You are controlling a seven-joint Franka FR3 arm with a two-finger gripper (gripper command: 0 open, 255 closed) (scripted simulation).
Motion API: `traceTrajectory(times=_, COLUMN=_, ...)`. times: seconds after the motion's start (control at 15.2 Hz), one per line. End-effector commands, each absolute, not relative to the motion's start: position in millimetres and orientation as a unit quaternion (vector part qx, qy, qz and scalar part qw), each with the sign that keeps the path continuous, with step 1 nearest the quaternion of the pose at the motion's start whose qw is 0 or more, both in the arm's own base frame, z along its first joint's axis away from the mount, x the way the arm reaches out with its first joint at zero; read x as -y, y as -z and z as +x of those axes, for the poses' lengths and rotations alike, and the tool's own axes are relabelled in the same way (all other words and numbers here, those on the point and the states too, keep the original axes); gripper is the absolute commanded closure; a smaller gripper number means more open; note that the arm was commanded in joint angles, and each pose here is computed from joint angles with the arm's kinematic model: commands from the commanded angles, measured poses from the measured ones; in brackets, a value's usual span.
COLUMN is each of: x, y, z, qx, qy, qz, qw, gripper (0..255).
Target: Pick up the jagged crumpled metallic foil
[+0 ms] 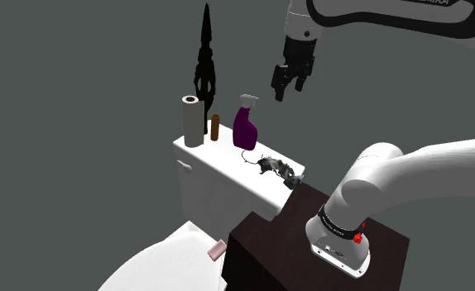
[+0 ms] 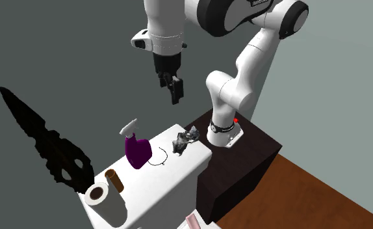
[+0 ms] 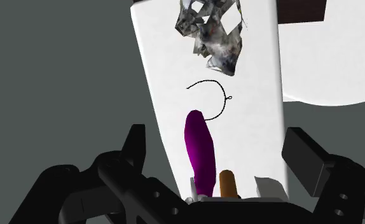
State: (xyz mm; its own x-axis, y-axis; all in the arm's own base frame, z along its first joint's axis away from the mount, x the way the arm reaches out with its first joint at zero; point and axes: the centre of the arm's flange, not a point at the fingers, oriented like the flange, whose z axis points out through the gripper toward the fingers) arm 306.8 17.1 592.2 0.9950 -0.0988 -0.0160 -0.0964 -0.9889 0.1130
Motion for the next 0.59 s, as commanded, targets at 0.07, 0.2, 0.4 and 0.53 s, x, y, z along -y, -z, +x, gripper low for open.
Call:
traceTrajectory(times=0.07, x=-17.4, y=-579.1, z=307.2, qx=0.045, qy=0.015, qz=0.997, qw=0.055, gripper=0)
traceTrajectory(times=0.2, x=-18.3, y=-552.8, z=307.5, qx=0.036, qy=0.025, qz=0.998, qw=0.051, gripper=0)
traceTrajectory(times=0.4, x=-20.0, y=-513.5, z=307.0, qx=0.023, qy=0.039, qz=0.998, qw=0.046, gripper=0)
traceTrajectory(times=0.53, x=-21.3, y=-487.3, z=306.0, qx=0.014, qy=0.049, qz=0.998, qw=0.043, gripper=0)
